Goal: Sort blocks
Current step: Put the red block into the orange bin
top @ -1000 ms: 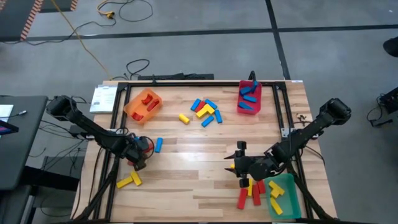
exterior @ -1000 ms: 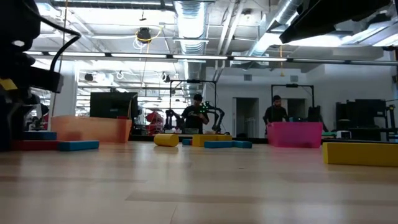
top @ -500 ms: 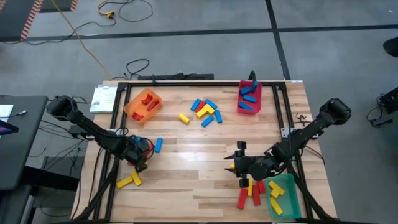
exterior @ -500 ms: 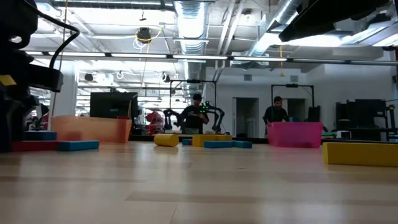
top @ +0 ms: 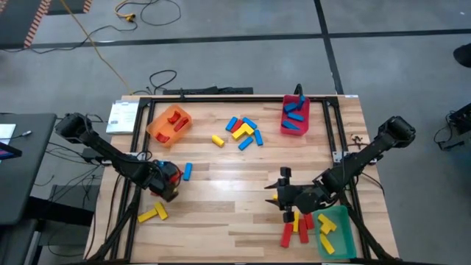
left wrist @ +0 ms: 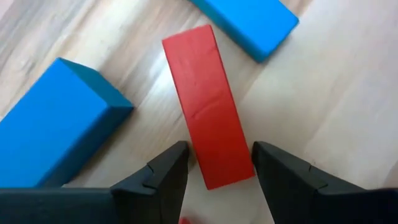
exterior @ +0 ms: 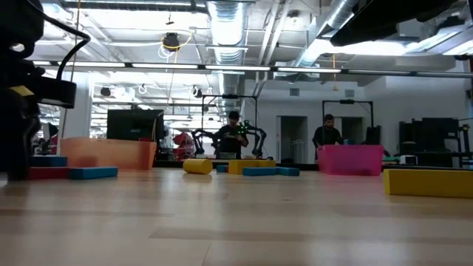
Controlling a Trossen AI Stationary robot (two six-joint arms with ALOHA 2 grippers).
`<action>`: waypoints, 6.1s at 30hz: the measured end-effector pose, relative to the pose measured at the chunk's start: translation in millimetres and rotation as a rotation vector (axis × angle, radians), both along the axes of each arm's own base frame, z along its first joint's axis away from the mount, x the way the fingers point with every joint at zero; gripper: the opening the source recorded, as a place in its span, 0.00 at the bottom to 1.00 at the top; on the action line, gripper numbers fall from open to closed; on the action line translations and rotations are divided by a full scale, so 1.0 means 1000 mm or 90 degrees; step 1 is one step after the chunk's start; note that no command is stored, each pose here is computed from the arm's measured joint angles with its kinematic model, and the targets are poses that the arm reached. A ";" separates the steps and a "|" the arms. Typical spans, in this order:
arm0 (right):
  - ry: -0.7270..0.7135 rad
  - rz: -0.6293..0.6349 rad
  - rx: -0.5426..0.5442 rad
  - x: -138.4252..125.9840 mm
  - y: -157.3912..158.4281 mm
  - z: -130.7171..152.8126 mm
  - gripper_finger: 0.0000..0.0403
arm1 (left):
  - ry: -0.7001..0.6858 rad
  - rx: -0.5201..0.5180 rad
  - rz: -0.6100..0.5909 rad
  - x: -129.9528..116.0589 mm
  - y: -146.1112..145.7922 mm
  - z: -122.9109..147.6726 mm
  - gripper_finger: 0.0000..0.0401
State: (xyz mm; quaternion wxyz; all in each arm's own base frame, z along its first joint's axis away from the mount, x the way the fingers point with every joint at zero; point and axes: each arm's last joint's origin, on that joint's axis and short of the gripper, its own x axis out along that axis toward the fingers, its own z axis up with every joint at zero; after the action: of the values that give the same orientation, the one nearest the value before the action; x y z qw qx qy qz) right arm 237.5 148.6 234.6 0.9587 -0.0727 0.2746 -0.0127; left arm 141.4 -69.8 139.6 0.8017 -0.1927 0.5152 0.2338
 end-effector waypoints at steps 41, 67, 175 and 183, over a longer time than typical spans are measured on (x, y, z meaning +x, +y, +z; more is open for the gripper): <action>-0.220 0.193 -0.227 0.080 0.010 -0.040 0.51 | -0.343 -0.039 -0.353 0.076 -0.027 0.070 0.26; -0.173 0.259 -0.249 0.149 0.000 -0.048 0.51 | -0.435 -0.142 -0.452 0.109 -0.022 0.062 0.26; -0.192 -0.001 -0.062 0.129 -0.038 0.020 0.16 | -0.543 0.395 -0.221 0.067 -0.027 0.069 0.52; -0.193 -0.006 -0.054 0.129 -0.038 0.020 0.16 | -0.540 0.407 -0.214 0.067 -0.024 0.070 0.52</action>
State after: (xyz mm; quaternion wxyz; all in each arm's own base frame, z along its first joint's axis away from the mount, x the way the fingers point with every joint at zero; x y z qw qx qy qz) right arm 366.3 110.2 254.6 0.9852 -0.1090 0.1261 -0.0399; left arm 208.4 -93.7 209.8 0.9837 0.0679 0.0745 0.1492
